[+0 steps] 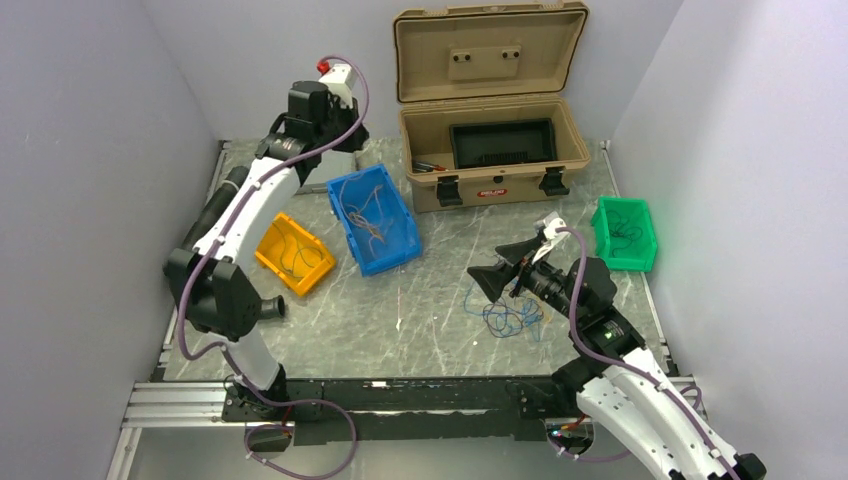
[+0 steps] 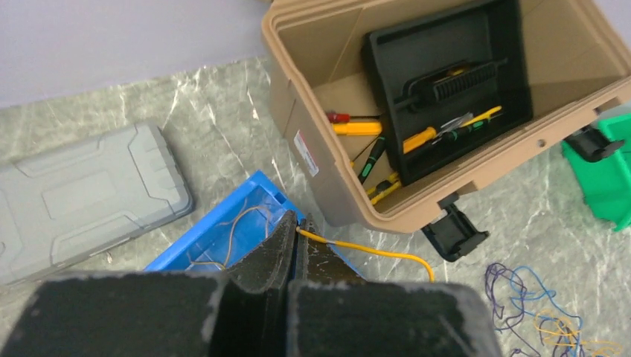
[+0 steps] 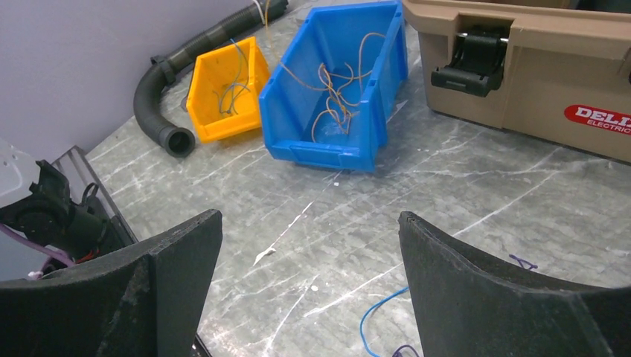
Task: Untangle the cables
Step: Place the cable in the bin.
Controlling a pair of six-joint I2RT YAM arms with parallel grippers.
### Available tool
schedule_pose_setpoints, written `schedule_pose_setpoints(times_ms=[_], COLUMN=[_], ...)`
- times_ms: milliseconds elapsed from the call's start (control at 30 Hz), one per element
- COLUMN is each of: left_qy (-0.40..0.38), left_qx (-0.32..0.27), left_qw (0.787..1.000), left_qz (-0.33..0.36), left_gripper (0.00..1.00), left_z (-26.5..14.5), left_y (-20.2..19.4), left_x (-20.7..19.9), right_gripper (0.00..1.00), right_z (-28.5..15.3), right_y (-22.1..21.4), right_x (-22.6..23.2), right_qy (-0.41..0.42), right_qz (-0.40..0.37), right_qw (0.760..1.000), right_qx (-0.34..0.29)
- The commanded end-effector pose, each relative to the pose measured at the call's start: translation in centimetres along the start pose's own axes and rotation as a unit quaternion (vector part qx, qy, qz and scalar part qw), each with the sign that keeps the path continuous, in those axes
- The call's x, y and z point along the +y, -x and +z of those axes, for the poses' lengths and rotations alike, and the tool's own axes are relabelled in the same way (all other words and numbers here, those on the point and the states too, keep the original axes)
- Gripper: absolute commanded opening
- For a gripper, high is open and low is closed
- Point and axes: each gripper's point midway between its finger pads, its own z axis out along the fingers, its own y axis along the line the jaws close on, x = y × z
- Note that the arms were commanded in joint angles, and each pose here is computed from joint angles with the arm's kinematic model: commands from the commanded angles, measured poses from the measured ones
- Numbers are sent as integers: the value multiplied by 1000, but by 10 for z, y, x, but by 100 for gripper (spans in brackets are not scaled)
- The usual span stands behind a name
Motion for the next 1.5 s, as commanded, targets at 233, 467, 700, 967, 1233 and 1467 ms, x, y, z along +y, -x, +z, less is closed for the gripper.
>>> schedule_pose_setpoints(times_ms=[233, 467, 700, 967, 1233, 1467], left_qy=[92, 138, 112, 93, 67, 137], left_qx=[172, 257, 272, 260, 155, 114], left_qw=[981, 956, 956, 961, 985, 984], left_qz=[7, 22, 5, -5, -28, 6], left_gripper=[0, 0, 0, 0, 0, 0], left_z=[9, 4, 40, 69, 79, 77], left_y=[-93, -149, -172, -142, -77, -100], left_x=[38, 58, 51, 41, 37, 75], right_gripper=[90, 90, 90, 90, 90, 91], right_z=[-1, -4, -10, -20, -28, -38], right_y=[27, 24, 28, 33, 33, 42], right_x=[10, 16, 18, 19, 20, 23], right_qy=[15, 28, 25, 17, 15, 11], right_qz=[-2, 15, 17, 15, 12, 4], right_qw=[999, 999, 999, 999, 998, 998], right_qx=[-38, -37, -45, -48, -53, -64])
